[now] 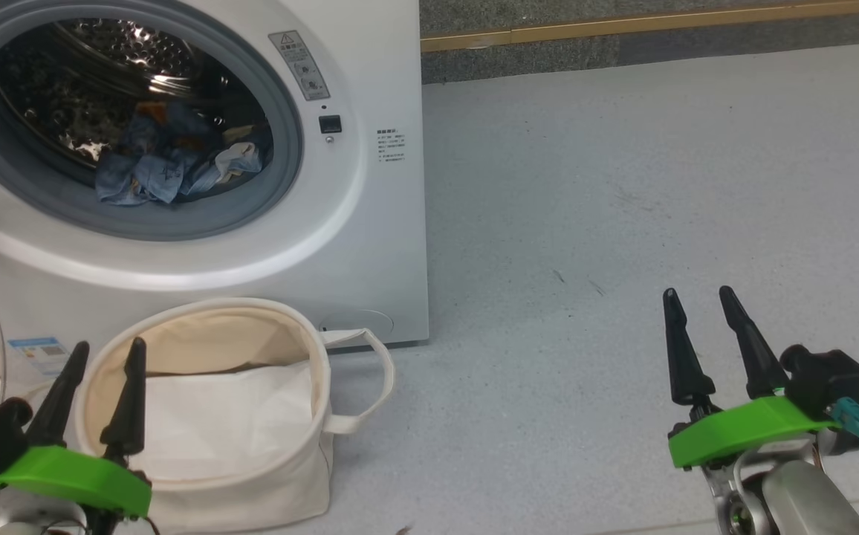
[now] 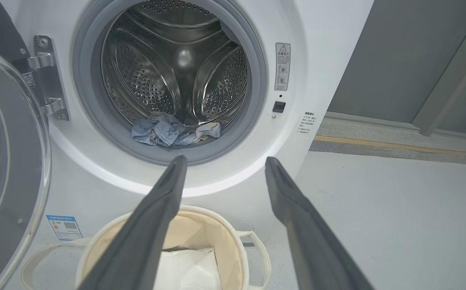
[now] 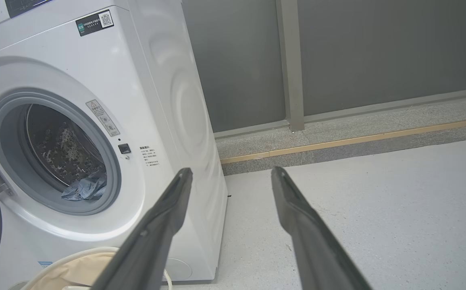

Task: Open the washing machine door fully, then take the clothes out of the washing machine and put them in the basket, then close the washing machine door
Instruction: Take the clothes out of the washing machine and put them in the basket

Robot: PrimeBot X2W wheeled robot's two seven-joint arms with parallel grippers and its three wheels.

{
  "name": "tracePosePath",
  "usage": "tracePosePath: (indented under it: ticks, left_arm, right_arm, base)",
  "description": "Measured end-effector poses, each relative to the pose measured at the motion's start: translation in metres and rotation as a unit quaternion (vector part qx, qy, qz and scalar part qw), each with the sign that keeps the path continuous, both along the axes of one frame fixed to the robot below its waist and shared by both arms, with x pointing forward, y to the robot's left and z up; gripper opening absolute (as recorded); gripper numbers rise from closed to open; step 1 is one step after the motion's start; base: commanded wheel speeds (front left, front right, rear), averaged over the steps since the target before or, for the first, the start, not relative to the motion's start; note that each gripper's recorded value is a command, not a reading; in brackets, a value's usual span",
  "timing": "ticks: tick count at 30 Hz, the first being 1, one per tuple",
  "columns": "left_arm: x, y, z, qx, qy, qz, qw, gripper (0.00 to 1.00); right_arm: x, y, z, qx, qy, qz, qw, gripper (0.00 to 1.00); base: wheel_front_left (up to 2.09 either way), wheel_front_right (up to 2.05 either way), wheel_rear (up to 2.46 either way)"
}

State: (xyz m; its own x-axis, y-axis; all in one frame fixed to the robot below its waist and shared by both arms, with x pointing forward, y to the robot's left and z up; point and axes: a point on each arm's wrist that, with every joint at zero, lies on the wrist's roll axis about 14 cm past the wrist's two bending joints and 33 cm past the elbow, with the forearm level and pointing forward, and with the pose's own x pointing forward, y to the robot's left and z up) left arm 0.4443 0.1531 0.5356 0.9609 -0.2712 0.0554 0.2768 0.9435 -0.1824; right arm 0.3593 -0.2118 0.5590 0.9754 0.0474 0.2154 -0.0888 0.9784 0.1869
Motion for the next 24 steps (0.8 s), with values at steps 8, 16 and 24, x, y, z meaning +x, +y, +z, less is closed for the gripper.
tracePosePath:
  ticks: [8, 16, 24]
  left_arm:
    - [-0.002, -0.005, -0.005, 0.005, 0.01, -0.009, 1.0, 1.0]
    - [-0.005, -0.014, -0.012, 0.021, 0.019, -0.025, 0.999, 1.0]
    - [-0.005, -0.014, -0.01, 0.014, 0.017, -0.026, 0.999, 1.0]
  right_arm:
    - [0.001, 0.0, -0.001, 0.0, 0.002, 0.001, 1.0, 1.0]
    - [0.0, 0.0, -0.002, 0.0, 0.003, 0.0, 1.0, 1.0]
    - [0.0, -0.001, -0.003, 0.0, 0.005, -0.001, 1.0, 1.0]
  base:
    - [0.0, 0.0, 0.0]
    - [0.0, 0.0, 0.0]
    - [0.0, 0.0, 0.0]
